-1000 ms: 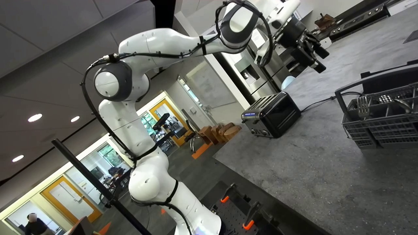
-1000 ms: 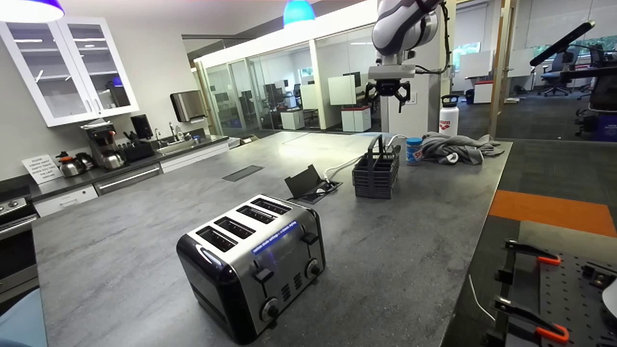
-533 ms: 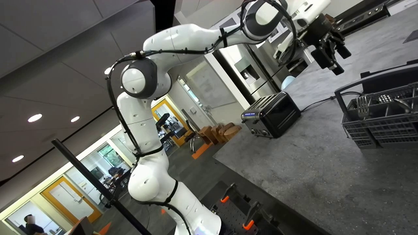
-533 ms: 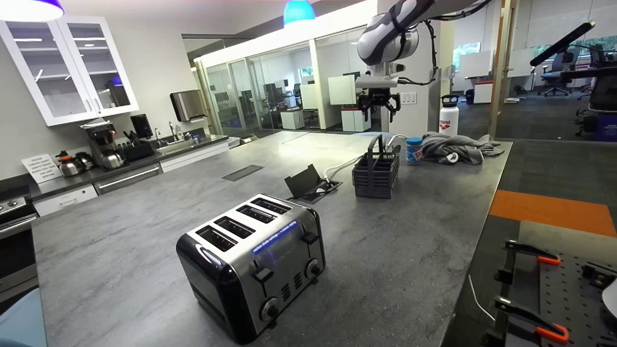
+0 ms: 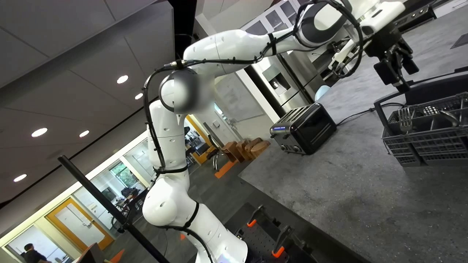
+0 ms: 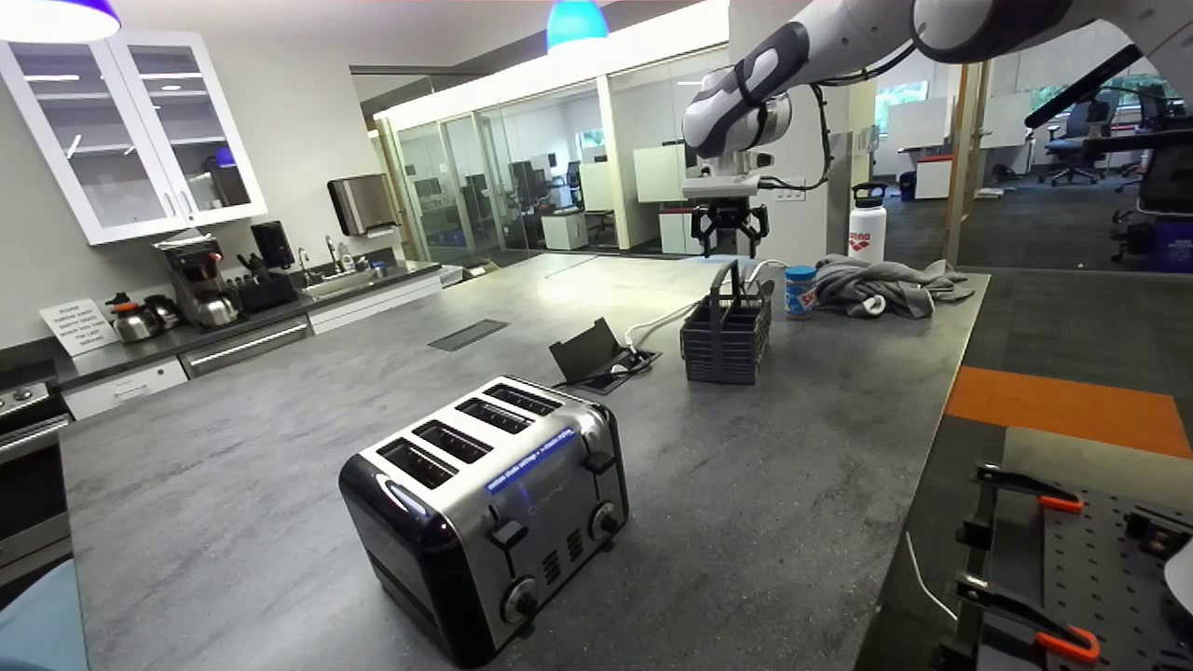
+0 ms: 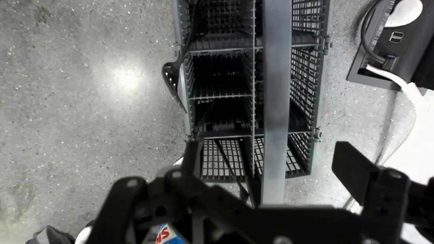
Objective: Move the rack closer to the toaster
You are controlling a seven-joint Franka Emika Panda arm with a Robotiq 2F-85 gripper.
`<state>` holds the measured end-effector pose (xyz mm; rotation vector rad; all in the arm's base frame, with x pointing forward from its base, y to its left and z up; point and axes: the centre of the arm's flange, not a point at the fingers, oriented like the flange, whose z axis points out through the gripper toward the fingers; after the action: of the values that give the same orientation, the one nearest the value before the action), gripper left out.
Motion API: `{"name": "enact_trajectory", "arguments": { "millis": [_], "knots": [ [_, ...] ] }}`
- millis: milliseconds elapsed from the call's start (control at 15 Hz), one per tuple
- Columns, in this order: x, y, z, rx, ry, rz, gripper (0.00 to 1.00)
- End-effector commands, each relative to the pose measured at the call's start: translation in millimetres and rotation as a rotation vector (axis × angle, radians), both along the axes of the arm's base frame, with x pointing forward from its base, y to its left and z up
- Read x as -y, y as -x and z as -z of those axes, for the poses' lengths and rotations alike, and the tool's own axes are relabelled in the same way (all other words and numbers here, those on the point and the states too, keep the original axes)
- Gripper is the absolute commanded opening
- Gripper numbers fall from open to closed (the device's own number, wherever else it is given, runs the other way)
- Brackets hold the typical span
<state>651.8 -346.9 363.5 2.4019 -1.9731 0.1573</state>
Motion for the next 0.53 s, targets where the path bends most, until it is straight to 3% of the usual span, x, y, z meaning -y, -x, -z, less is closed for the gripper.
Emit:
{"name": "enact_trajectory", "arguments": {
  "millis": [0,133,200,333,467],
  "knots": [
    [4,-15,9,-0.011,-0.014,-0.025,1.00],
    [3,-17,17,-0.016,-0.016,-0.027,1.00],
    [3,-17,19,-0.018,-0.017,-0.025,0.75],
    [3,-17,22,-0.021,-0.015,-0.028,0.66],
    [3,-17,23,-0.022,-0.015,-0.029,0.50]
  ]
}}
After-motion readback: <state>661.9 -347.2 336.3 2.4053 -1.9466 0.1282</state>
